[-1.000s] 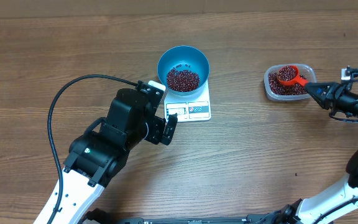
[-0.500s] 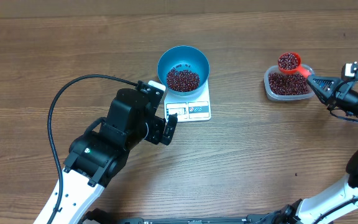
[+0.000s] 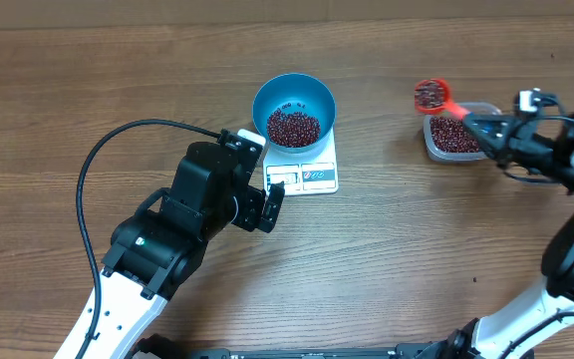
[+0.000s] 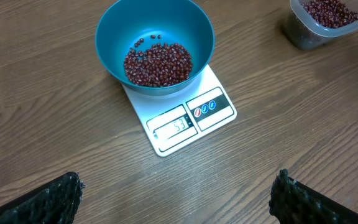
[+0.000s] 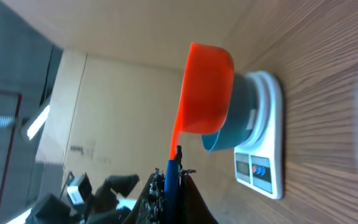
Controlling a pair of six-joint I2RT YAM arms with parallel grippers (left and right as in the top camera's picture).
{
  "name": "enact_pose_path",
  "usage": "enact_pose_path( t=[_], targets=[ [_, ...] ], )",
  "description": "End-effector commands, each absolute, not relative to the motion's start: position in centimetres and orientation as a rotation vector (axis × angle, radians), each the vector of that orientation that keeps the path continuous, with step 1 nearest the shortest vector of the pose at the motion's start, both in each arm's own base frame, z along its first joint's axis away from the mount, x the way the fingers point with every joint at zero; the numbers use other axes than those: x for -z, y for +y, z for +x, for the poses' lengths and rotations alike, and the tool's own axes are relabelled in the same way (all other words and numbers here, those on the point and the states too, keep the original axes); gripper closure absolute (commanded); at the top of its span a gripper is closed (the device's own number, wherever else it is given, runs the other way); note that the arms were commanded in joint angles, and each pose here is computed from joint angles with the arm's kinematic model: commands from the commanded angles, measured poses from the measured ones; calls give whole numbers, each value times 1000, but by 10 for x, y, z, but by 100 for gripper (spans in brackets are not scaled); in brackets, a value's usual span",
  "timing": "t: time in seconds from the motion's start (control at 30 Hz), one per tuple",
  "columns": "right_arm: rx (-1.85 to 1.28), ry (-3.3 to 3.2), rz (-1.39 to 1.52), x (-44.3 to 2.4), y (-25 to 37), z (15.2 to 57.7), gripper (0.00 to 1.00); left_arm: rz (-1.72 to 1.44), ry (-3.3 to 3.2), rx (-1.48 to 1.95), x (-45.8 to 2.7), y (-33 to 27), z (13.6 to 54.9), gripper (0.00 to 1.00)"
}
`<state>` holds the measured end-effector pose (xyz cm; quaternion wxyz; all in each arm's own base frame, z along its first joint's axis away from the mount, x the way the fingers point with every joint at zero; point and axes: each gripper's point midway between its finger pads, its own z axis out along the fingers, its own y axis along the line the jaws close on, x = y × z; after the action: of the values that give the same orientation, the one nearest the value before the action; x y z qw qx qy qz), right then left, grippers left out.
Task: Scoop item into bowl and weigh 150g on scale
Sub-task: 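Lift the filled scoop and carry it left over the blue bowl, then tilt the scoop with the right gripper to pour beans into the bowl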
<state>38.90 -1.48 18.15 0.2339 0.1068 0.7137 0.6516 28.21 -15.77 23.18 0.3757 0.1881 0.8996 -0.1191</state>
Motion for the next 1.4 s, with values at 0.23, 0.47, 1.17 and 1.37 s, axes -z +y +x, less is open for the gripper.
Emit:
enact_pose_path(
  t=[0.23,0.47,1.17,1.37],
  targets=[
    [-1913,1963,-29,-193,71,390,96,479,2306,287,-229,-154,283,0],
    [-1944,1974,-173,-194,107,387,96,480,2306,287,-229,-154,283,0],
    [-1836,2180,-205,-176,156,415,96,479,2306,287,-229,-154,283,1],
    [-1766,2175,-303,-175,180,420,96,479,2306,287,-229,-154,283,1]
  ],
)
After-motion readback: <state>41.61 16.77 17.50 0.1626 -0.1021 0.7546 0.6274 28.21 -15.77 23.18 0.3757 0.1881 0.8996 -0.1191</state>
